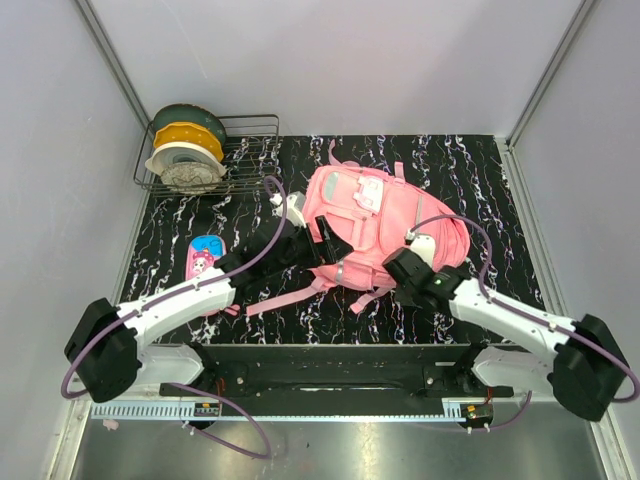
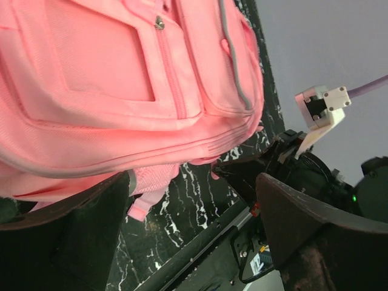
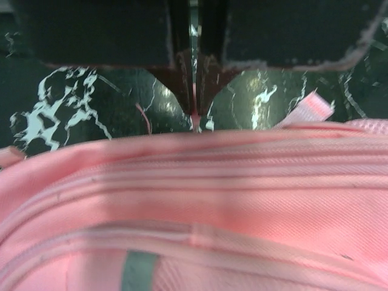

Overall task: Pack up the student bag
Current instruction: Zip the student bag at the center of the board.

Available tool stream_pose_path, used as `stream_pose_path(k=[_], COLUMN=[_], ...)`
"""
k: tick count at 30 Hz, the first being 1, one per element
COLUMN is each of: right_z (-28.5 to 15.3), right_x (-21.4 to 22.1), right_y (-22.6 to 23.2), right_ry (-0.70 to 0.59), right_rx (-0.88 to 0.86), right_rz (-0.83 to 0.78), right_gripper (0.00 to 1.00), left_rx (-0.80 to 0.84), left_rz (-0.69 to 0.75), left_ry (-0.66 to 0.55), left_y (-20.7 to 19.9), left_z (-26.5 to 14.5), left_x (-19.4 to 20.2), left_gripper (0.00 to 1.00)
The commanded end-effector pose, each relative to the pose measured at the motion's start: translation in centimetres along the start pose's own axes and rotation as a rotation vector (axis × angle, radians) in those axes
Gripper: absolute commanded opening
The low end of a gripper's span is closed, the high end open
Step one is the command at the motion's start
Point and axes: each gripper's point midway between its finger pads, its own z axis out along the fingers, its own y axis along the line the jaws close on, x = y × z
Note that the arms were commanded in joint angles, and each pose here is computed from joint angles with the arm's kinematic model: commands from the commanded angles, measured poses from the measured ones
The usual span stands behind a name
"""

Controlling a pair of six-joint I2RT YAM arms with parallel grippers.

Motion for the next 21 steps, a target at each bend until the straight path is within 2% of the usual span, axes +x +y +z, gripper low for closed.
stream_pose_path(k=[1, 4, 10, 14, 19, 21], right_z=[-0.5, -0.6, -1.4, -0.9, -1.1, -1.5], right_x=[-0.5, -0.8, -2.0, -1.8, -2.0, -2.4], right_y=[1.0, 0.5, 0.8, 1.1, 1.1, 1.1], right_ry=[0.011, 0.007, 0.002, 0.028, 0.015, -0.001], right_rx=[-0.139, -0.157, -0.163, -0.166, -0.176, -0.187], right_rz=[0.110, 0.126, 0.123, 0.107, 0.105, 0.110], right_gripper=[0.00, 0.00, 0.00, 0.00, 0.00, 0.00], left_rx=[0.149, 0.138, 0.105, 0.095, 0.008, -0.039], left_rz=[0.041, 0.036, -0.040, -0.070, -0.095, -0.111], left_ry=[-0.048, 0.021, 0.059, 0.062, 0.080, 0.023], left_y=[-3.8, -4.0, -3.1, -3.1, -1.2, -0.4], left_z=[-0.7, 0.4, 1.7, 3.0, 4.9, 5.7], left_x=[-2.0, -0.7, 3.0, 3.9, 5.1, 4.2], left_gripper=[0.91, 0.91, 0.93, 0.94, 0.94, 0.95])
